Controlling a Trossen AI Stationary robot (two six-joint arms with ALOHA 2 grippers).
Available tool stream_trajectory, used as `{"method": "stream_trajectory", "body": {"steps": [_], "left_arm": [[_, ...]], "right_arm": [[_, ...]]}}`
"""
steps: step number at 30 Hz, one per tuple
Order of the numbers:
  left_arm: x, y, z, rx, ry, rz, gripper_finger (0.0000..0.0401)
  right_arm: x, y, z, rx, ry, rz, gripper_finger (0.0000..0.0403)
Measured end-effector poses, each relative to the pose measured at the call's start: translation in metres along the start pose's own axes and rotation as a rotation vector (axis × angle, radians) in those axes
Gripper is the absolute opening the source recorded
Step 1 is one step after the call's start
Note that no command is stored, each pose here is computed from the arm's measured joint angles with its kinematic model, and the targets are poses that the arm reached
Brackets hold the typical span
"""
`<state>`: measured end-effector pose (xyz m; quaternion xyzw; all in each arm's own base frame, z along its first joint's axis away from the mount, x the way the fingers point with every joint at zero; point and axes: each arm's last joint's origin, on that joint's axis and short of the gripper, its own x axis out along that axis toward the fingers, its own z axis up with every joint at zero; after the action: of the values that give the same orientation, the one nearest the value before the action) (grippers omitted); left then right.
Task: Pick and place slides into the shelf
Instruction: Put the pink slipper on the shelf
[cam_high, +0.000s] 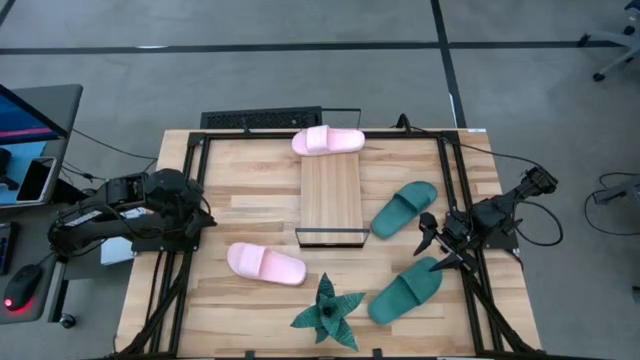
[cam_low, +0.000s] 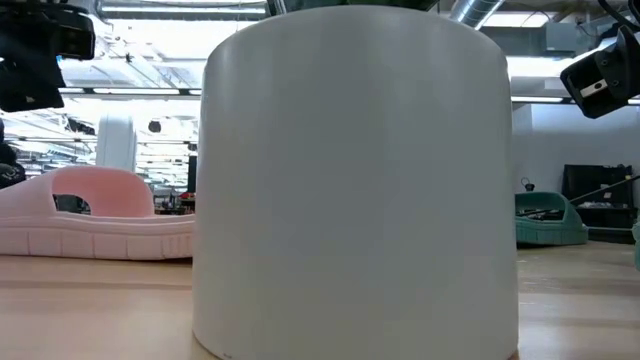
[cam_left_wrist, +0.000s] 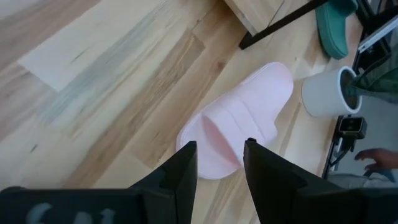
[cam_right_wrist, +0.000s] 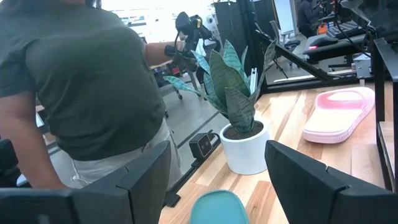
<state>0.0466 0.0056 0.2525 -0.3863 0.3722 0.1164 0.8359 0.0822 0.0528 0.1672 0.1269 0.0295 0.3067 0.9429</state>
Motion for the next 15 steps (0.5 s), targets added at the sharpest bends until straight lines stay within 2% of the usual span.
{"method": "stream_trajectory", "body": {"steps": [8, 15], "left_arm": [[0.008, 0.003, 0.0, -0.104, 0.008, -0.001, 0.0119], [0.025, 0.006, 0.001, -0.091, 0.017, -0.079, 0.0119]], "right_arm": [[0.0, 0.0, 0.0, 0.0, 0.0, 0.0, 0.0254], [0.0, 0.0, 0.0, 0.0, 0.001, 0.0, 0.0254]]}}
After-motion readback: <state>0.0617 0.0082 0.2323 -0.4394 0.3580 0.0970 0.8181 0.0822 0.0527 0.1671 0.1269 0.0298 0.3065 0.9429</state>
